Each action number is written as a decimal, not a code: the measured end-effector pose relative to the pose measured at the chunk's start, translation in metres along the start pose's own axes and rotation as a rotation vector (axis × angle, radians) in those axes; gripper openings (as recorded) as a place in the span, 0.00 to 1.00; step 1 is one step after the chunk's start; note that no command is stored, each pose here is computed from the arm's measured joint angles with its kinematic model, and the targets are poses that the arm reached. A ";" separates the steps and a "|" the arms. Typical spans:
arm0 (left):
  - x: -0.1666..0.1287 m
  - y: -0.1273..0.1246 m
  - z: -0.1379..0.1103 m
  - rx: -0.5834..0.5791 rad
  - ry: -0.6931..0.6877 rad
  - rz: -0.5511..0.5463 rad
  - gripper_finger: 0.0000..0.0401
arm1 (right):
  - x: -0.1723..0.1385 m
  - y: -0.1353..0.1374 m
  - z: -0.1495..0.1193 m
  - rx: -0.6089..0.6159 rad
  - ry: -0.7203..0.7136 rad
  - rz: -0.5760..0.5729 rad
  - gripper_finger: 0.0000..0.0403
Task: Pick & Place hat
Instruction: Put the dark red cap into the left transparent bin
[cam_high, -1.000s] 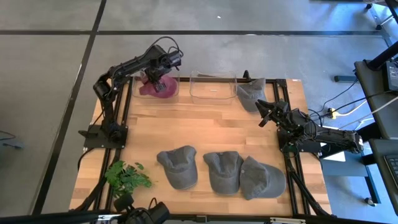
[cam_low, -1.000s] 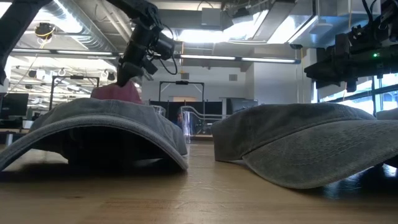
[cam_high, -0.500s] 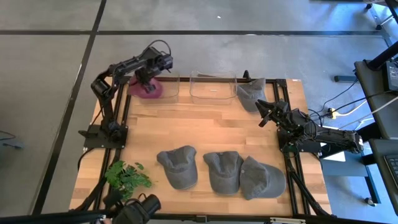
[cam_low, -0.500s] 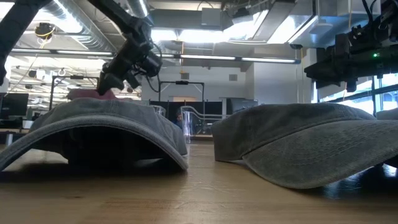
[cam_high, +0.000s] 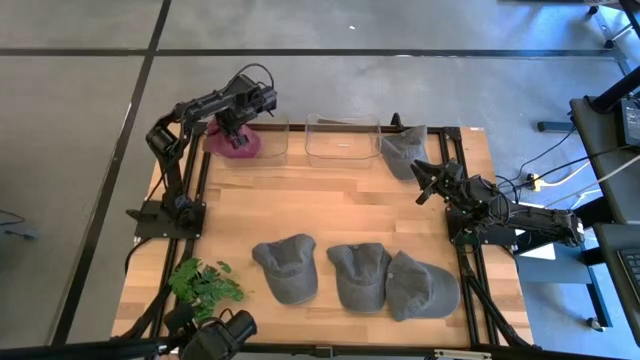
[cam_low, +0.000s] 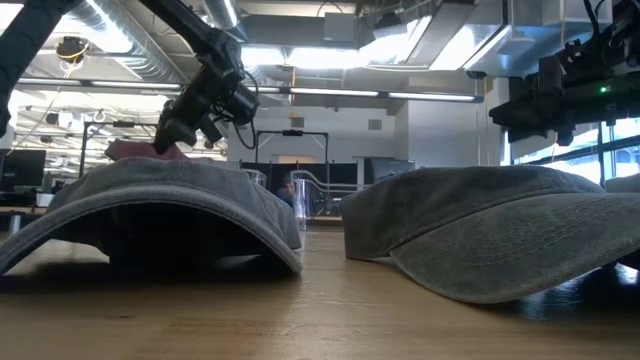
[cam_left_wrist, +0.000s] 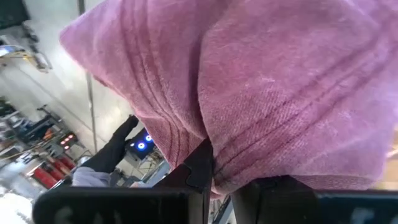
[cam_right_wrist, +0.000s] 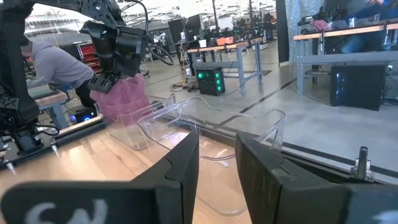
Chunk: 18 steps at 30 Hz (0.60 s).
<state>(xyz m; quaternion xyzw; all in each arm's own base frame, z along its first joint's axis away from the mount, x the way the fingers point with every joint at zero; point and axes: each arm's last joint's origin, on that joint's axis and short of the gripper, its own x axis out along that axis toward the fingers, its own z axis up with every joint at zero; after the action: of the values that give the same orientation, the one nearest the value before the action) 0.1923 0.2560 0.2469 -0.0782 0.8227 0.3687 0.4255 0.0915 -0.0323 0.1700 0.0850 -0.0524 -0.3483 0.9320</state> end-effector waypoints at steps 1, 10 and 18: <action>0.000 0.000 0.000 0.000 0.001 0.011 0.10 | 0.000 0.000 0.000 0.000 0.000 0.000 0.26; 0.000 0.001 0.000 0.000 0.002 0.023 0.26 | 0.000 0.000 0.000 0.000 0.000 0.000 0.26; 0.000 0.001 0.000 0.100 0.003 0.025 0.37 | 0.000 0.000 0.000 0.000 0.000 0.000 0.26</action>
<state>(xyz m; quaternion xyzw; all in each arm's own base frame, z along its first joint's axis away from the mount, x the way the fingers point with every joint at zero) 0.1919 0.2565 0.2473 -0.0472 0.8417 0.3324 0.4230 0.0915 -0.0323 0.1700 0.0852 -0.0524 -0.3483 0.9320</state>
